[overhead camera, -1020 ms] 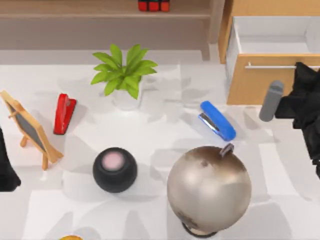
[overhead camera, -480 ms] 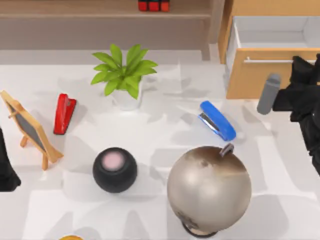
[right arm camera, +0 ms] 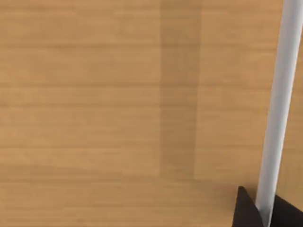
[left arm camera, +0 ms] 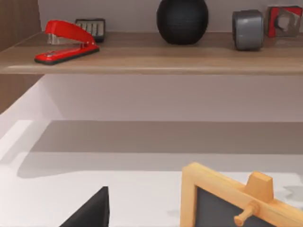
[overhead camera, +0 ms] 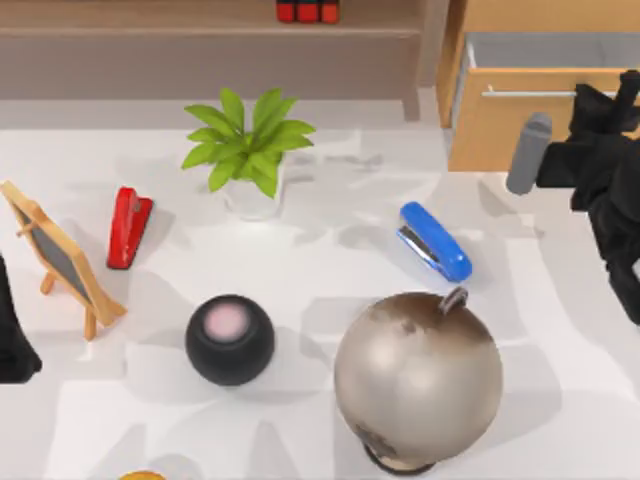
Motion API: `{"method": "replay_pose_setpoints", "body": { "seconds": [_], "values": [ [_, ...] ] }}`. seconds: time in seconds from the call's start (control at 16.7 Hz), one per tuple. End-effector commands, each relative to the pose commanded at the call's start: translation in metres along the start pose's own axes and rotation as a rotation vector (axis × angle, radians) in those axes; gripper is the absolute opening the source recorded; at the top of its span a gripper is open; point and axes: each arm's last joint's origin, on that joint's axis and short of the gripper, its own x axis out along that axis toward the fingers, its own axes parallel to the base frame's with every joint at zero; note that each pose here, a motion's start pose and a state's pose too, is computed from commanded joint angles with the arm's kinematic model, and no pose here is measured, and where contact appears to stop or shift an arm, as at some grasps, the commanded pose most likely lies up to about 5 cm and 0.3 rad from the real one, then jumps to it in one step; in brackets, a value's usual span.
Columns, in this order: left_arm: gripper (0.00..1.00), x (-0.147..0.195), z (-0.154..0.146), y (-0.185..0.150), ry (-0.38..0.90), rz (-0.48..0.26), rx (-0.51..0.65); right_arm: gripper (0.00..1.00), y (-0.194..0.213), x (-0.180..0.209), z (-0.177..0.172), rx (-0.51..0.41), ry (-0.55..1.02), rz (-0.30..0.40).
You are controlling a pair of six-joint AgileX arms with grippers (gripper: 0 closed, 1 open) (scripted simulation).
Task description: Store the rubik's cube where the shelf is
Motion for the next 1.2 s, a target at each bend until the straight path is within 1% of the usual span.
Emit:
{"method": "replay_pose_setpoints", "body": {
  "seconds": [0.12, 0.48, 0.66, 0.96, 1.2],
  "values": [
    [1.00, 0.000, 0.000, 0.000, 0.000, 0.000, 0.000, 0.00, 0.000, 0.007, -0.001, 0.000, 0.001, 0.005],
    [1.00, 0.000, 0.000, 0.000, 0.000, 0.000, 0.000, 0.00, -0.001, 0.009, 0.000, 0.004, -0.002, 0.000],
    [1.00, 0.000, 0.000, 0.000, 0.000, 0.000, 0.000, 0.00, -0.003, 0.024, 0.001, 0.004, 0.000, -0.007],
    [1.00, 0.000, 0.000, 0.000, 0.000, 0.000, 0.000, 0.00, -0.001, 0.057, 0.001, 0.003, -0.002, 0.003],
    [1.00, 0.000, 0.000, 0.000, 0.000, 0.000, 0.000, 0.00, 0.000, 0.069, 0.000, 0.003, -0.003, 0.007]
  ]
}}
